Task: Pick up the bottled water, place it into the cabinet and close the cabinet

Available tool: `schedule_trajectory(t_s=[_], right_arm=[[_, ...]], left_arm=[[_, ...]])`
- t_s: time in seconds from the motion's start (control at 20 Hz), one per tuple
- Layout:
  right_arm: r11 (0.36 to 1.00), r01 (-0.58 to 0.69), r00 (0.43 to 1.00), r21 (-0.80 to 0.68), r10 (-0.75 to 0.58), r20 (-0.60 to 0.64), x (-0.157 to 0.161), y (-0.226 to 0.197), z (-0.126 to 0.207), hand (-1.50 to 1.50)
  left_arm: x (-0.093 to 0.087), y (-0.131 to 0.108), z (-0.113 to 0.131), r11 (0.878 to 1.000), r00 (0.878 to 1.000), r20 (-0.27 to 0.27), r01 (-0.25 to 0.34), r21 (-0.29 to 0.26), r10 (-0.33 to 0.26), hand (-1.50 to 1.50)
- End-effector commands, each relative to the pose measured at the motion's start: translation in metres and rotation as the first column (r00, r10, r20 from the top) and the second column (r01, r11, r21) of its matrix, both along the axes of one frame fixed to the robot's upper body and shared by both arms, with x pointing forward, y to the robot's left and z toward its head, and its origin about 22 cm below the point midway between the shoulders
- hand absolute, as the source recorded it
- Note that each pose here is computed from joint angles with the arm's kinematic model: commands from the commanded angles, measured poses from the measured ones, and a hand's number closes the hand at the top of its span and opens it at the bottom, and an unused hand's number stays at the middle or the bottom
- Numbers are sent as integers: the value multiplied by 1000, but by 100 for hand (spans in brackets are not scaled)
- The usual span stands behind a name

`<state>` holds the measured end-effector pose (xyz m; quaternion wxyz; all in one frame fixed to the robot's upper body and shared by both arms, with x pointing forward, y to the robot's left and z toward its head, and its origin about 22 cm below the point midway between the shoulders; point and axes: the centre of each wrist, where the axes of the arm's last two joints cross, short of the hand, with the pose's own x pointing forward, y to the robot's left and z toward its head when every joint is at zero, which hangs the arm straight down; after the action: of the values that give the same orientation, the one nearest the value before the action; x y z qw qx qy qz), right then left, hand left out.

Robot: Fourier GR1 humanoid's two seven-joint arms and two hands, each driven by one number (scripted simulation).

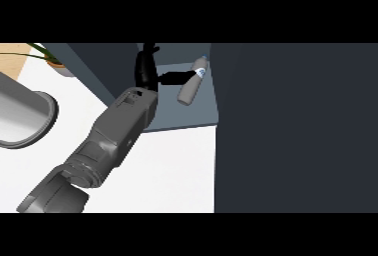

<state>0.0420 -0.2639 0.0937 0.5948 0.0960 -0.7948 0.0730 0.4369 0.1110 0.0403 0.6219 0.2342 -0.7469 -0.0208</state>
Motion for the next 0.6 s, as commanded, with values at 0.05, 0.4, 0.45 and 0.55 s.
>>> schedule_trajectory(t_s=[0.05, 0.4, 0.45, 0.55], right_arm=[[999, 0, 1000, 34, 0, 6, -5, -1, 11, -150], [998, -23, 1000, 51, 22, 16, -6, 2, 17, -150], [997, -16, 1000, 72, 15, 21, -2, 12, 18, -150], [999, -26, 1000, 43, 27, -14, -11, 6, 23, -150]], left_arm=[[-2, -1, -3, 992, 993, 30, 117, -45, -115, -150], [5, -21, 26, 940, 951, 217, 266, -213, -220, -150], [1, -31, 23, 922, 942, 219, 304, -242, -253, -150], [7, -29, 37, 909, 930, 218, 344, -236, -295, -150]])
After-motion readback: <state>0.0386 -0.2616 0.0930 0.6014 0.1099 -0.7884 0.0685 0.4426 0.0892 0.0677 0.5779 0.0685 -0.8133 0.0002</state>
